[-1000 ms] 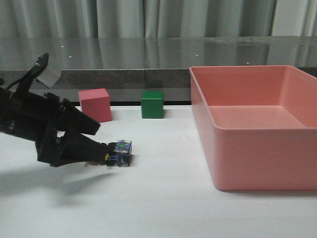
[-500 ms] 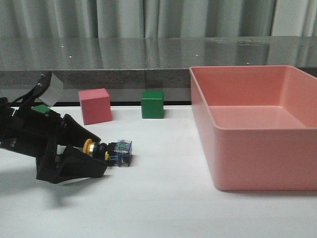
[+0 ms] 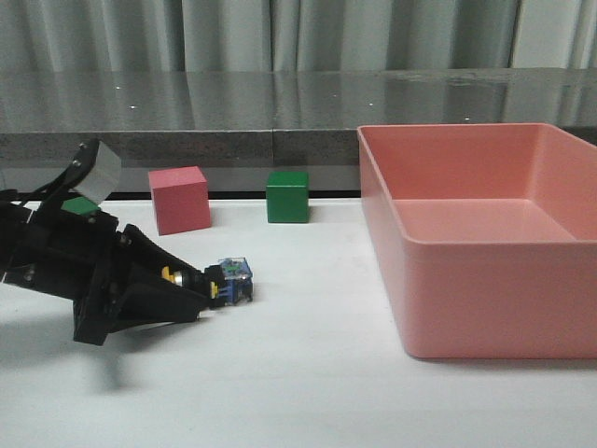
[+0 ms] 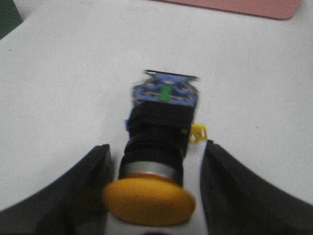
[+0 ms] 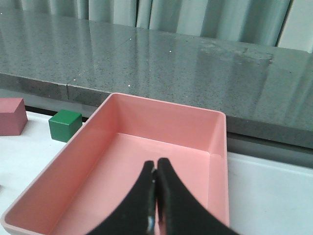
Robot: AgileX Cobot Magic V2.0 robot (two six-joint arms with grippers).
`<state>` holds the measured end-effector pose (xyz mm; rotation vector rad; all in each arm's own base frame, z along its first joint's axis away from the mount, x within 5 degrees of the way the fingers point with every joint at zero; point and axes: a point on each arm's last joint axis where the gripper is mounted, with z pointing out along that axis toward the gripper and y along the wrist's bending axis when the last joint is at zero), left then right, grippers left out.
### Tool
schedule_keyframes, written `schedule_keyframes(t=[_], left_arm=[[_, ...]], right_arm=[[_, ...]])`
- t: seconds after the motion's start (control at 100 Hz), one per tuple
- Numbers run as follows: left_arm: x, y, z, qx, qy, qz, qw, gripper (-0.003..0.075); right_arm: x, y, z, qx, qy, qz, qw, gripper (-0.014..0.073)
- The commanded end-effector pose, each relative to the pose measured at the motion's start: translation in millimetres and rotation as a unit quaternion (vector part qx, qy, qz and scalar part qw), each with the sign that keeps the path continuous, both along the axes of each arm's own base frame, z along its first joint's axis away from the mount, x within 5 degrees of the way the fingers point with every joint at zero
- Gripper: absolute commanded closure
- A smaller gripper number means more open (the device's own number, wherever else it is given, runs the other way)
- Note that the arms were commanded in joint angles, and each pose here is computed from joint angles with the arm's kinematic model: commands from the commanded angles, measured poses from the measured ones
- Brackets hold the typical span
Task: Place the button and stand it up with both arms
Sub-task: 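Close the left gripper around the button body, then lift the button and rotate it so the yellow cap faces up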
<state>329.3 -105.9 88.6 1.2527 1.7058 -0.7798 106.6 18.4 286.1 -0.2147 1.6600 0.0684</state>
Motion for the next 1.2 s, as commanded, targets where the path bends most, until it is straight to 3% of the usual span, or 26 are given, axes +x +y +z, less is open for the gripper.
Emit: schedule_keyframes(t=[0.0, 0.21, 0.36, 0.47, 0.66, 0.8, 1.01, 1.19], left_arm=[[3.6, -3.4, 15.6, -0.018, -0.024, -0.004, 1.0, 0.0496], [3.2, -3.4, 18.1, -0.023, -0.027, -0.008, 0.999, 0.074], [-0.2, -3.4, 37.7, -0.01, -0.056, -0.031, 0.998, 0.0739], [-1.1, -1.5, 62.3, -0.003, -0.054, -0.009, 0.998, 0.0739], [-3.1, 8.0, 125.8, 0.054, -0.098, 0.065, 0.992, 0.0739], [-4.8, 11.9, 178.3, 0.098, -0.109, 0.071, 0.987, 0.0739], [-4.2, -1.1, 235.9, 0.205, -0.068, 0.034, 0.976, 0.0739], [0.1, -16.9, 261.3, 0.328, -0.056, 0.046, 0.942, 0.0739]], right_arm=[[0.1, -3.0, 15.2, 0.01, -0.045, -0.016, 0.999, 0.0656], [0.1, -3.0, 15.2, 0.01, -0.045, -0.016, 0.999, 0.0656], [0.1, -3.0, 15.2, 0.01, -0.045, -0.016, 0.999, 0.0656], [0.1, -3.0, 15.2, 0.01, -0.045, -0.016, 0.999, 0.0656], [0.1, -3.0, 15.2, 0.01, -0.045, -0.016, 0.999, 0.0656], [0.1, -3.0, 15.2, 0.01, -0.045, -0.016, 0.999, 0.0656], [0.1, -3.0, 15.2, 0.01, -0.045, -0.016, 0.999, 0.0656], [0.1, -3.0, 15.2, 0.01, -0.045, -0.016, 0.999, 0.0656]])
